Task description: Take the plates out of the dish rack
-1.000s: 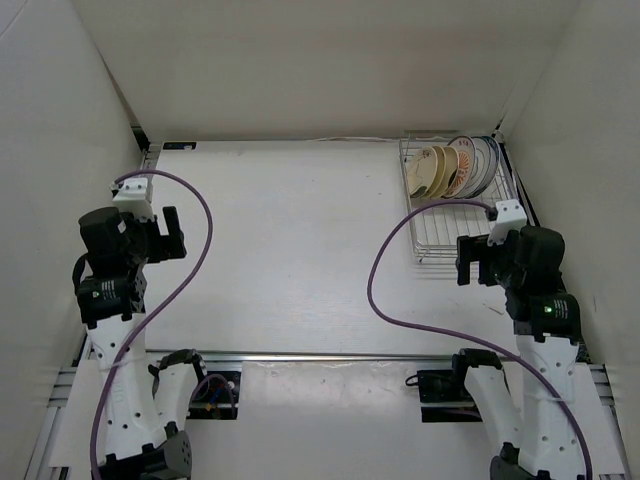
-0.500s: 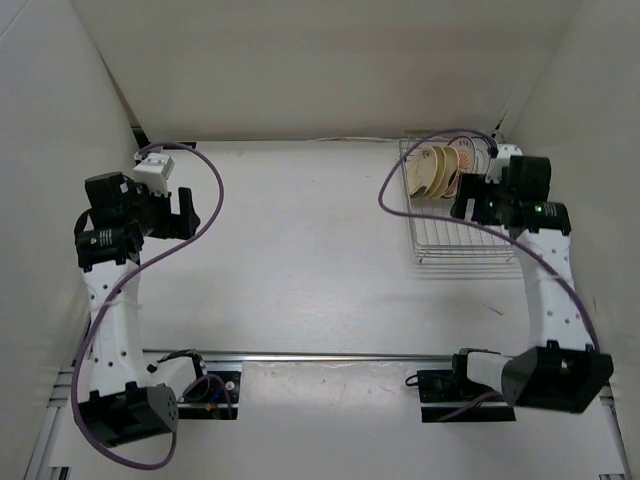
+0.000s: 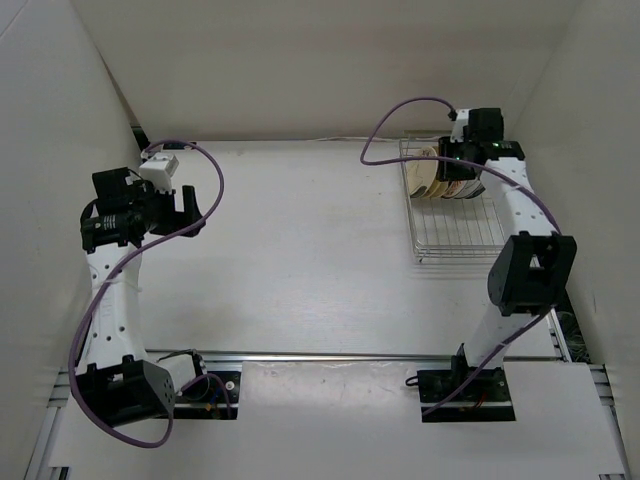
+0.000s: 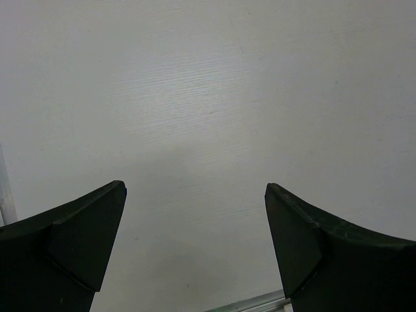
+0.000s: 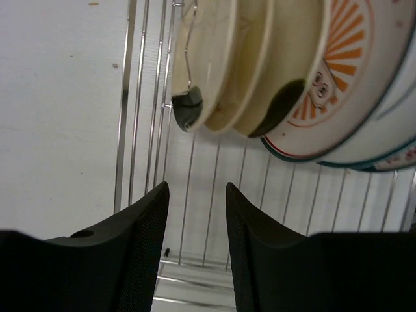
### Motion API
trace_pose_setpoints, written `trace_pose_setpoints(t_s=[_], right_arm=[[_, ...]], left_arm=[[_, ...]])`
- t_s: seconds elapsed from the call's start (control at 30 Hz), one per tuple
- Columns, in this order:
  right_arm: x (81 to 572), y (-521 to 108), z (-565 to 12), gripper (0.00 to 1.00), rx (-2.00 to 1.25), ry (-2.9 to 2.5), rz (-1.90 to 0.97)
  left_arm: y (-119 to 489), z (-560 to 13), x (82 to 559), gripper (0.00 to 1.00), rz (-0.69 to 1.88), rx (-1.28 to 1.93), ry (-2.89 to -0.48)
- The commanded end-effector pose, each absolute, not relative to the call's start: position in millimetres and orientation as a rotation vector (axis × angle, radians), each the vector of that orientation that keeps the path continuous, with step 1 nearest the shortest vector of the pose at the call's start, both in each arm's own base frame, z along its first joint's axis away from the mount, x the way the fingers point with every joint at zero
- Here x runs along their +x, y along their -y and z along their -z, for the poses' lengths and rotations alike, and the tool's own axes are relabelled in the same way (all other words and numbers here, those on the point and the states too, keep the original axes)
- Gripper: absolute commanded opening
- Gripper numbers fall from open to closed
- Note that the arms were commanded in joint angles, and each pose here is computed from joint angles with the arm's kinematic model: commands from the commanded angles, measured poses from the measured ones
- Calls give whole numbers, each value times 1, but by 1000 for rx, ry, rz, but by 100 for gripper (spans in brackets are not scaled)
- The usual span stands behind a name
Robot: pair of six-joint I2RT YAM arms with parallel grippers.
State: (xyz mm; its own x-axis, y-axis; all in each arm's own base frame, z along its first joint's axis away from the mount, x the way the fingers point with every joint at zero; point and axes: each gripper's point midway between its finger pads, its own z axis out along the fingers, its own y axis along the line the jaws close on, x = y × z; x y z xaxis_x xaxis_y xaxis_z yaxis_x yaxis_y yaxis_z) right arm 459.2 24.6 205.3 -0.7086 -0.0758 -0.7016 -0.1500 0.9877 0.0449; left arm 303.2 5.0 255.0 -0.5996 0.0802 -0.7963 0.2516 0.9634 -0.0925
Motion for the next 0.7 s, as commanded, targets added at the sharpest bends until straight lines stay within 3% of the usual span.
trace_pose_setpoints(t_s=[0.0,0.27,0.67], right_arm=[[487,-38,-219,45,-214,-2291,-107],[529,-34,-205,45,-181,-2281,-70],[551,-33,-186,43,-186,-2295,-52]], left_arm=[[1,-264,310,99,287,251,-2178],[2,-250,308,99,305,242,-2215],[2,-243,306,99,313,238,-2232]])
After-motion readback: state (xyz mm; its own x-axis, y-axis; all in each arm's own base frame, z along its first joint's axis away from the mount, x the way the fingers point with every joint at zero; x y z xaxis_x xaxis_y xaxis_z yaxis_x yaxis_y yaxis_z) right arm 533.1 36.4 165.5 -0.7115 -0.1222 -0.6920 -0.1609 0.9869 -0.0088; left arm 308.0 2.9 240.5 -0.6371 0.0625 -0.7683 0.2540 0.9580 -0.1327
